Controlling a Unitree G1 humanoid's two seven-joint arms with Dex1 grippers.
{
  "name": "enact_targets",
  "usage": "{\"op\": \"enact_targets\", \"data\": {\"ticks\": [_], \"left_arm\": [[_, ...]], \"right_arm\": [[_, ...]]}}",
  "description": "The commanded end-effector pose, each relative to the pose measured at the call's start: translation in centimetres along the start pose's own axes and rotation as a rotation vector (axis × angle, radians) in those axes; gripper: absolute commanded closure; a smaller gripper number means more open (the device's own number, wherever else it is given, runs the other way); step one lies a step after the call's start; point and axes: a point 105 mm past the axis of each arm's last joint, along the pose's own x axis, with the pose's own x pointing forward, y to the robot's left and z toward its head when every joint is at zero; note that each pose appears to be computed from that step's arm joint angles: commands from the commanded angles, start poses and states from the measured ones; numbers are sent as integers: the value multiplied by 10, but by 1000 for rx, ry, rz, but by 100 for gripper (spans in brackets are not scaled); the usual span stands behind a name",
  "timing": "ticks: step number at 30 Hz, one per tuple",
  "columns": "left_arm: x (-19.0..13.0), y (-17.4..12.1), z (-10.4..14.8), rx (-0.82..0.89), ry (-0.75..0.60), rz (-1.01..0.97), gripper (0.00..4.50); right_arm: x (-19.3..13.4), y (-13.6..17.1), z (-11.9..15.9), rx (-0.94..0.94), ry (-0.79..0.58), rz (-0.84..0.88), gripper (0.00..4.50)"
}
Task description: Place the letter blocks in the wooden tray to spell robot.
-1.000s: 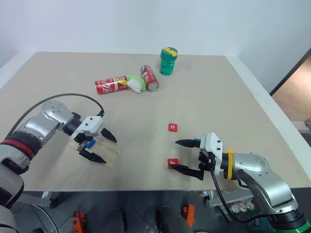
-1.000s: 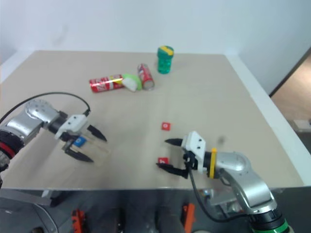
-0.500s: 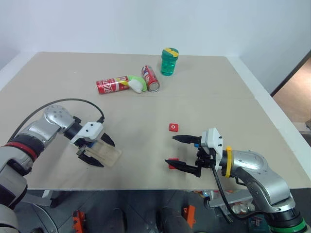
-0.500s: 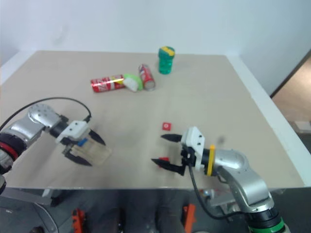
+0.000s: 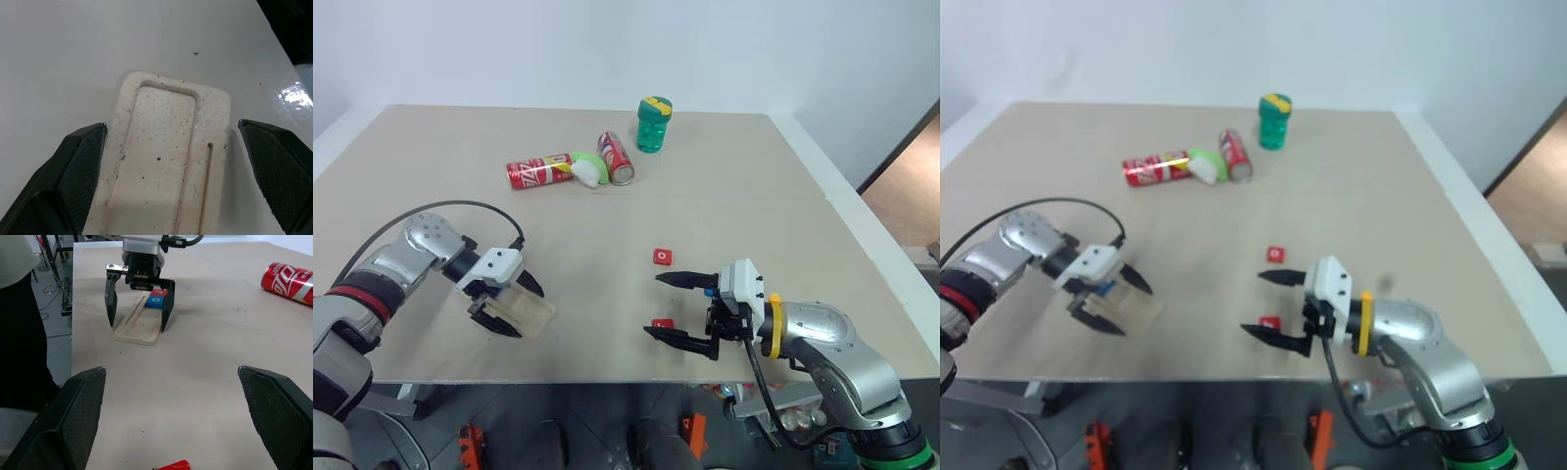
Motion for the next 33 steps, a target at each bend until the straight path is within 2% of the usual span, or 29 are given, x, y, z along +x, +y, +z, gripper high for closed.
{"op": "enact_targets", "data": {"ticks": [1,4,6,10,19,24,26,30,33], "left_arm": [[-6,1,-2,22,38,7,87],[-7,3,-4,32,54,16,162],[-8,10,0,39,46,38,227],[-7,20,11,49,18,59,227],[-10,25,9,55,38,87,227],[-23,36,19,42,-2,160,90],[-27,38,23,28,-22,179,10],[-36,36,34,-39,-97,202,4],[-33,20,38,-115,-153,158,4]], "right_arm": [[0,3,10,-55,-19,14,0],[1,3,9,-55,-17,14,0],[2,4,8,-54,-14,17,0],[4,4,7,-53,-13,23,0],[3,2,6,-54,3,25,0],[3,5,4,-54,11,33,0],[2,5,3,-54,14,35,0],[2,7,0,-58,26,45,0],[1,8,-1,-51,33,50,0]]}}
